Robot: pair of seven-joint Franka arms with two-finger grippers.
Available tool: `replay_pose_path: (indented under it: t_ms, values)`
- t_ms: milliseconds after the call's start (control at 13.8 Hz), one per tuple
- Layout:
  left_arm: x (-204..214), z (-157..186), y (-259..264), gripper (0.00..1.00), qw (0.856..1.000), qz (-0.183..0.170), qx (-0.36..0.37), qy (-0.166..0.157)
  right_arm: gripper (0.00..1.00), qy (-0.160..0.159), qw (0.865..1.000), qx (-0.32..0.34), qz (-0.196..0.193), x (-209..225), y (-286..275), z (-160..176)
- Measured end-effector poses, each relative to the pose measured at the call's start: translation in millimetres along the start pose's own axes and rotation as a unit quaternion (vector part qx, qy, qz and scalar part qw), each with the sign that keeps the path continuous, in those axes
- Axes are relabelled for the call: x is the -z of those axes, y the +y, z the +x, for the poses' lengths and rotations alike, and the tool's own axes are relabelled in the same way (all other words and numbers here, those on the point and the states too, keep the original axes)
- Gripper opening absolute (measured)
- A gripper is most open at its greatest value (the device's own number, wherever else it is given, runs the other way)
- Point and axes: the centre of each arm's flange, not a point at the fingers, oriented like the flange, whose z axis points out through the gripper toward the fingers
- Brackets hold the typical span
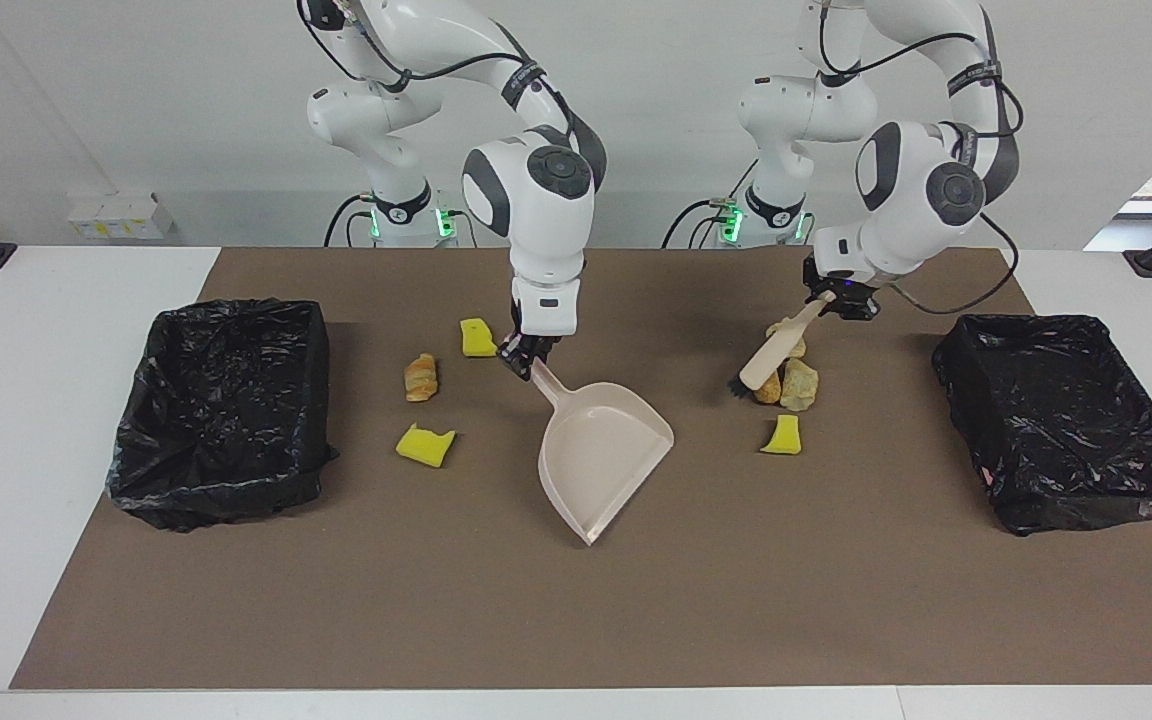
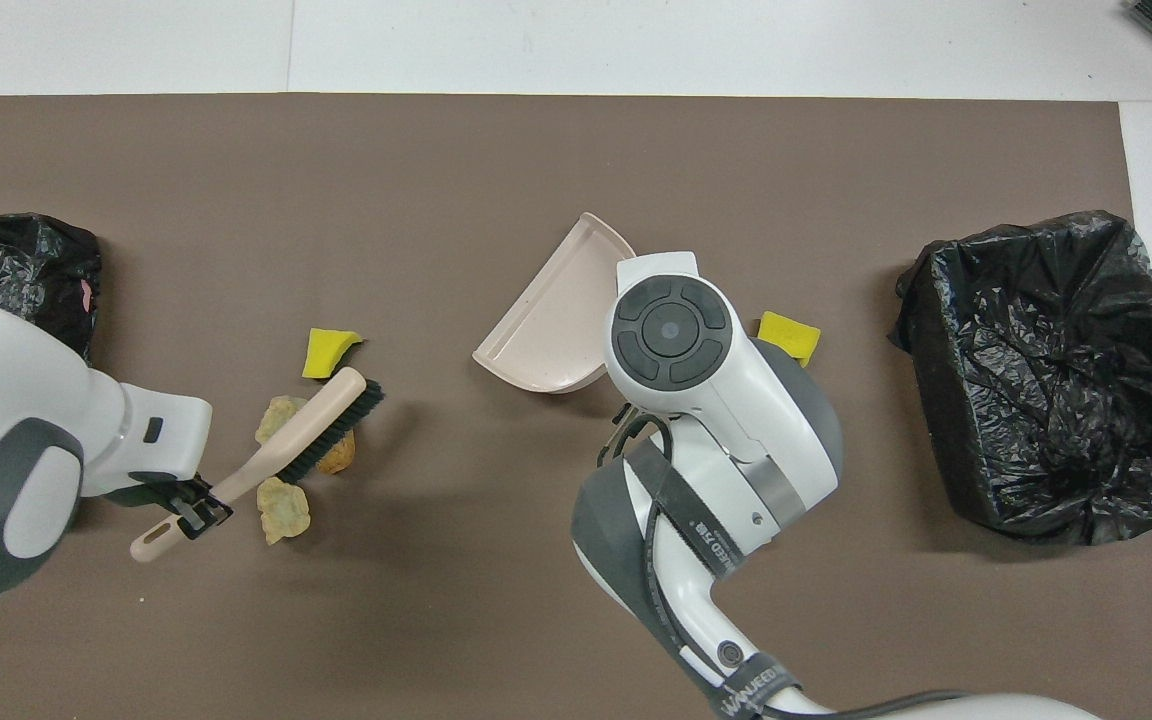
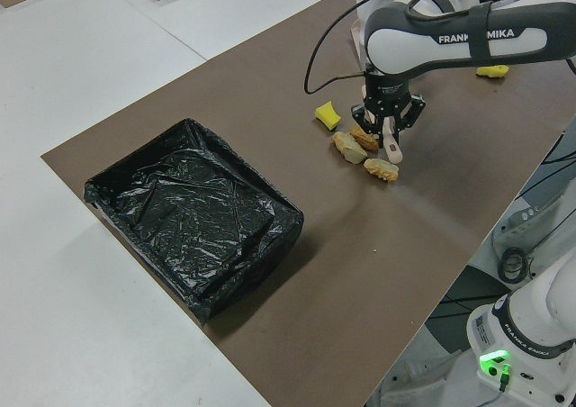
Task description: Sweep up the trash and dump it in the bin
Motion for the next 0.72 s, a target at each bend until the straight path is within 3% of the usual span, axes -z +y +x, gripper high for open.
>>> replay_pose_path:
  t_ms: [145,362,507,724]
  values:
    - [30,-14,-9,0.26,0.999,-0.004,0.039,0.004,0.32,-0.005,0.999,0.054,0.002,0,3,-4]
    - [35,-34,-12,0.26,0.988,-0.011,0.155,-0.014,0.32,-0.01,0.996,0.093,0.008,-7,9,-11]
    - [30,-44,-4,0.26,0.967,0.008,0.253,-0.032,0.32,-0.012,0.996,0.093,0.009,-10,9,-12]
    - [5,-61,22,0.26,0.911,0.025,0.409,-0.041,0.32,0.014,0.996,0.089,0.015,-13,6,-11]
